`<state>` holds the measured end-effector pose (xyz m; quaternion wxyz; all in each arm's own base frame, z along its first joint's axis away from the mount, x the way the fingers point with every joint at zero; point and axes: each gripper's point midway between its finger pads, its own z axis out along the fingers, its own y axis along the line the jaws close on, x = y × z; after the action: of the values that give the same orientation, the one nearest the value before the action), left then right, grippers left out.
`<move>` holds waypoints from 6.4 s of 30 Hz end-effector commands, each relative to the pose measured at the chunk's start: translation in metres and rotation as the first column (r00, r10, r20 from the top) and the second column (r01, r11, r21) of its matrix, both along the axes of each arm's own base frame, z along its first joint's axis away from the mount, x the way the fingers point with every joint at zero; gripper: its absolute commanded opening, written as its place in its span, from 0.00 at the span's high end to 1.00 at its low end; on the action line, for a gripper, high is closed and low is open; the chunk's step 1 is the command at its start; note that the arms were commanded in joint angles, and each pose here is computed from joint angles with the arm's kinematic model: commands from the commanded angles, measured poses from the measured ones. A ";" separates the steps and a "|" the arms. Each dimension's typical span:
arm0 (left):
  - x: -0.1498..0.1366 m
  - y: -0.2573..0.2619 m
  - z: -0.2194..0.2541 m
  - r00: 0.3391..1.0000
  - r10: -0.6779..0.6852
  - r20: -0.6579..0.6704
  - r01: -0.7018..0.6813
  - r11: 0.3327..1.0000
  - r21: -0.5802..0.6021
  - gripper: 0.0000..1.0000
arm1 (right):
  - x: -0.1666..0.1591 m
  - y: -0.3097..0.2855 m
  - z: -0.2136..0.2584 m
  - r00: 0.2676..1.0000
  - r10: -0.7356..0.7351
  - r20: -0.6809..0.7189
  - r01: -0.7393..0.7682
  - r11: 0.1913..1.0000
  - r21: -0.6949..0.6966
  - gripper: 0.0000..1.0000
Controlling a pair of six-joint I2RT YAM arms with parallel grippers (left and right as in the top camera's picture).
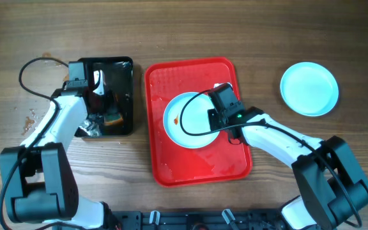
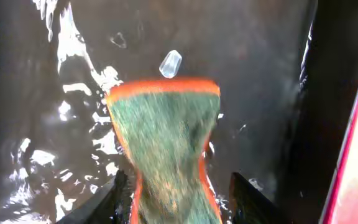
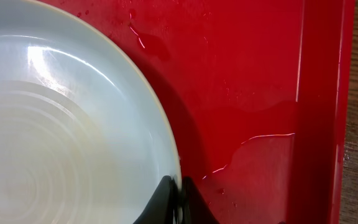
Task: Clean dirty plates on tray and stack at the side
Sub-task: 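Rub the sponge on the black tray with the left gripper, then wipe the last plate with the sponge in the left gripper, then return the sponge to the black tray with the left gripper, then tilt and lift the last plate with the right gripper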
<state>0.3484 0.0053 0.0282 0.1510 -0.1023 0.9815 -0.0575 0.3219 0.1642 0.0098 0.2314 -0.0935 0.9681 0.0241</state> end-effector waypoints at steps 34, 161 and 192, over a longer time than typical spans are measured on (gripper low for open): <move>-0.032 -0.234 -0.032 0.967 -0.190 -0.171 0.139 0.953 -0.270 0.96 | -0.004 0.001 -0.009 0.999 0.007 -0.033 -0.007 1.000 -0.003 0.96; -0.005 -0.014 -0.001 0.999 -0.025 0.026 0.025 1.000 0.012 0.68 | -0.018 0.011 -0.005 0.981 0.170 -0.099 -0.171 0.985 0.001 0.96; -0.001 -0.009 0.109 0.960 -0.014 0.279 0.002 0.999 0.042 0.00 | 0.025 -0.009 0.085 0.985 0.173 0.021 -0.172 0.984 -0.034 0.96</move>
<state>0.3438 -0.0075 0.1313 0.2793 -0.0922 0.9538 -0.0608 0.3124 0.1612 0.0309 0.1307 -0.1830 0.9724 0.0622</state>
